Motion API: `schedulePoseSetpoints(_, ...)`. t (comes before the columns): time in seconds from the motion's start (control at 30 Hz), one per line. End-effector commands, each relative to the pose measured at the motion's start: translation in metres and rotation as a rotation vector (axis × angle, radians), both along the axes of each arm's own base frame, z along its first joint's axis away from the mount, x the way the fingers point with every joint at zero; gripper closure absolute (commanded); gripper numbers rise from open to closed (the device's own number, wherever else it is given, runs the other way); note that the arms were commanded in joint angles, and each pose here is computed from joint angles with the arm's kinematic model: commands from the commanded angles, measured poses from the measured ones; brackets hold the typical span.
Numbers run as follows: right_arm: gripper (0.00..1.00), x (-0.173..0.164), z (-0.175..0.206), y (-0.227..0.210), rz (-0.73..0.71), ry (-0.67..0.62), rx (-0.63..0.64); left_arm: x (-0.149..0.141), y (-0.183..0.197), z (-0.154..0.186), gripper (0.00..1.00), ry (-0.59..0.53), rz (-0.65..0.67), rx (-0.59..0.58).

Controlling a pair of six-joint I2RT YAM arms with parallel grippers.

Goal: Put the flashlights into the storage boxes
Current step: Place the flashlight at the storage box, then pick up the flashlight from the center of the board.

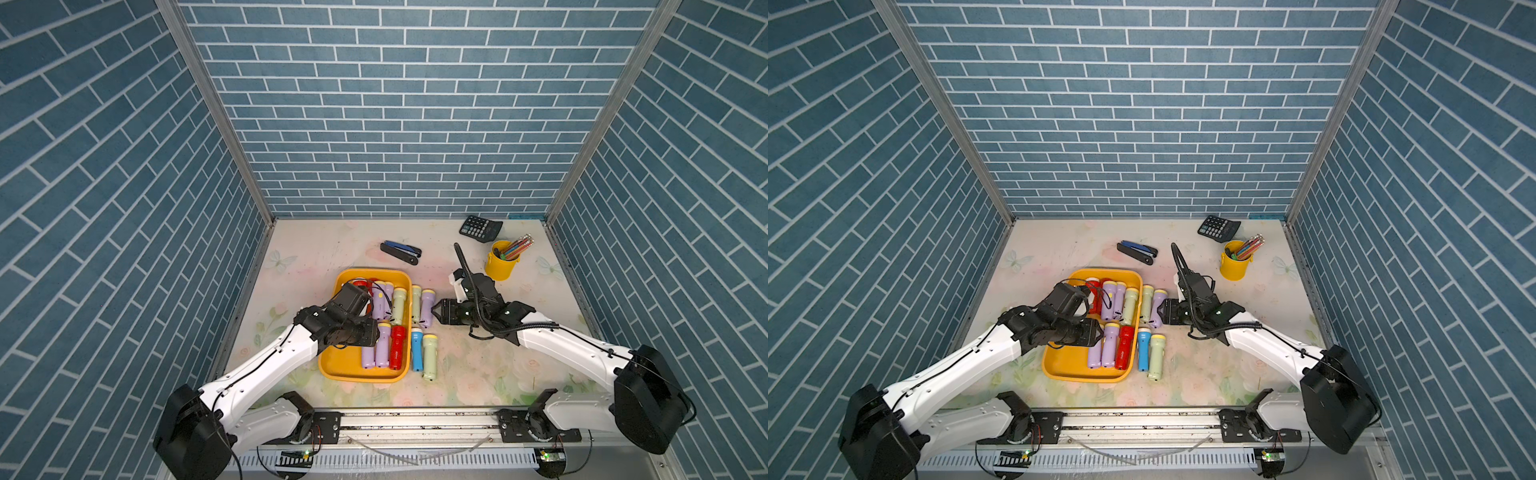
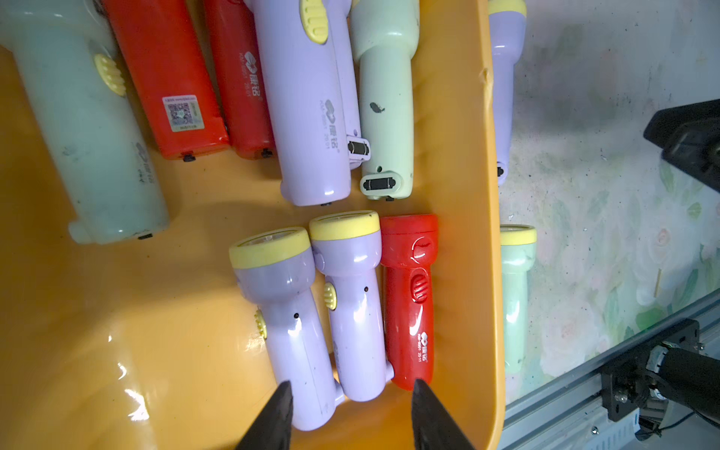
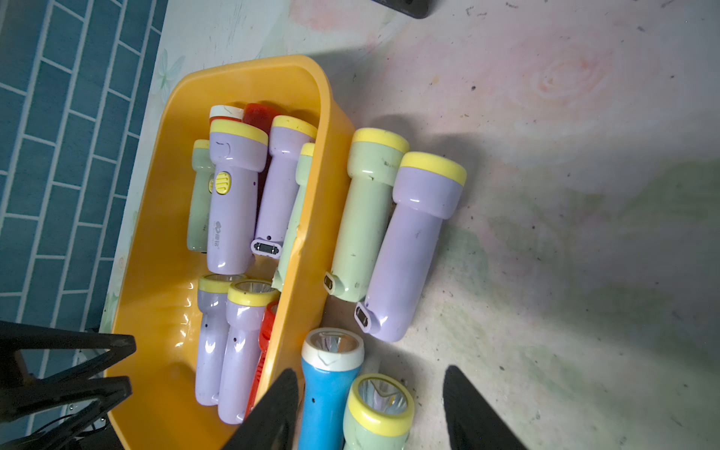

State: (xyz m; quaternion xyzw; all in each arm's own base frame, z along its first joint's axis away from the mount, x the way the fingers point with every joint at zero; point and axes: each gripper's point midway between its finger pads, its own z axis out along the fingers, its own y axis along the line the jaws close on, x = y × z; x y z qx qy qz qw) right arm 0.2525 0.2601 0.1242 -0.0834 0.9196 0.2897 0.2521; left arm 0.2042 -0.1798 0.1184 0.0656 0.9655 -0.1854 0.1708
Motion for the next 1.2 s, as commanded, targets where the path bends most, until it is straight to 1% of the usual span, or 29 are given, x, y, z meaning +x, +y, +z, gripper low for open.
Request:
schedulePoseSetpoints(0.0, 0.4, 0.004, 0.015, 0.001, 0.011, -0.04, -0.013, 0.005, 0.002, 0.006, 0.5, -0.021, -0.013, 0.023)
schedulePoseSetpoints(0.23, 0.39, 0.005, 0.012, 0.002, 0.014, -0.028, -0.021, 0.011, -0.003, 0.013, 0.5, -0.037, -0.031, 0.026)
schedulePoseSetpoints(0.53, 0.39, 0.009, 0.017, -0.003, 0.015, -0.047, -0.057, 0.02, -0.008, 0.023, 0.5, -0.054, -0.061, 0.044)
schedulePoseSetpoints(0.8, 0.39, 0.028, 0.024, -0.015, 0.005, -0.04, -0.091, 0.034, -0.018, 0.034, 0.5, -0.075, -0.102, 0.061)
schedulePoseSetpoints(1.17, 0.39, 0.056, 0.014, -0.05, -0.027, 0.007, -0.165, 0.06, -0.044, 0.037, 0.5, -0.068, -0.154, 0.078)
